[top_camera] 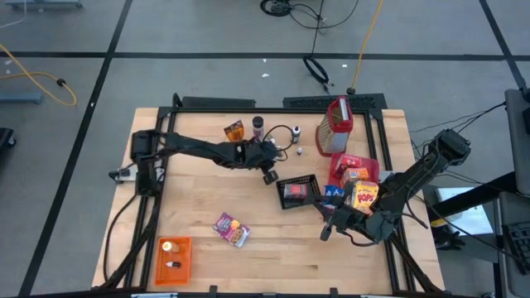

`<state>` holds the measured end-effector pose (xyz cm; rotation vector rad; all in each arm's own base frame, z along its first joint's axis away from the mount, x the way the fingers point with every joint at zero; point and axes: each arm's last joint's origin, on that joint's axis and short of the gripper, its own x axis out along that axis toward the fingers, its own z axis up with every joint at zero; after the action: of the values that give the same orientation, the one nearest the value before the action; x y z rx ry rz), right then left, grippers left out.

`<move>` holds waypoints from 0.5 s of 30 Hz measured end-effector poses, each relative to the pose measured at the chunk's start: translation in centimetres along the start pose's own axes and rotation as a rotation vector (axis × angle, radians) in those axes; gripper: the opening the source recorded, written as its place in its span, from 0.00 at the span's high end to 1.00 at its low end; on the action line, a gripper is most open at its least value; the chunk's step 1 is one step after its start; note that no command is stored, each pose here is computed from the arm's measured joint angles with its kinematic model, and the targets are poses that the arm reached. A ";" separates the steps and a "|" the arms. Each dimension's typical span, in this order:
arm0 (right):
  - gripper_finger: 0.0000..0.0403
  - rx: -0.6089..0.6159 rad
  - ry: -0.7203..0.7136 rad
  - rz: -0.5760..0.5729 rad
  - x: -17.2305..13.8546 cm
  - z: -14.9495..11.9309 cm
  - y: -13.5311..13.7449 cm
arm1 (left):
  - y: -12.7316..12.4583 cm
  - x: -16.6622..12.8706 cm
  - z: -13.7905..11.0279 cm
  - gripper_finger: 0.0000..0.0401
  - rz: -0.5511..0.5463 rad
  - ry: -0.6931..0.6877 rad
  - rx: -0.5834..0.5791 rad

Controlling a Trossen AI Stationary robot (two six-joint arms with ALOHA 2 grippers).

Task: Pick & Place Kitchen Items
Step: Put the small orange food coloring bottle into the orange bin

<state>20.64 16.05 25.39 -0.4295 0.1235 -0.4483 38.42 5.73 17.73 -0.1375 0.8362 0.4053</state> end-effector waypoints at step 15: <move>0.87 -0.003 0.002 0.001 0.0 0.0 0.0 | -6.3 -13.1 -2.9 0.89 -0.134 0.178 0.044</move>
<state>20.64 16.06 25.37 -0.4317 0.1257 -0.4479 31.08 -4.75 25.30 -0.1895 1.0048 0.2508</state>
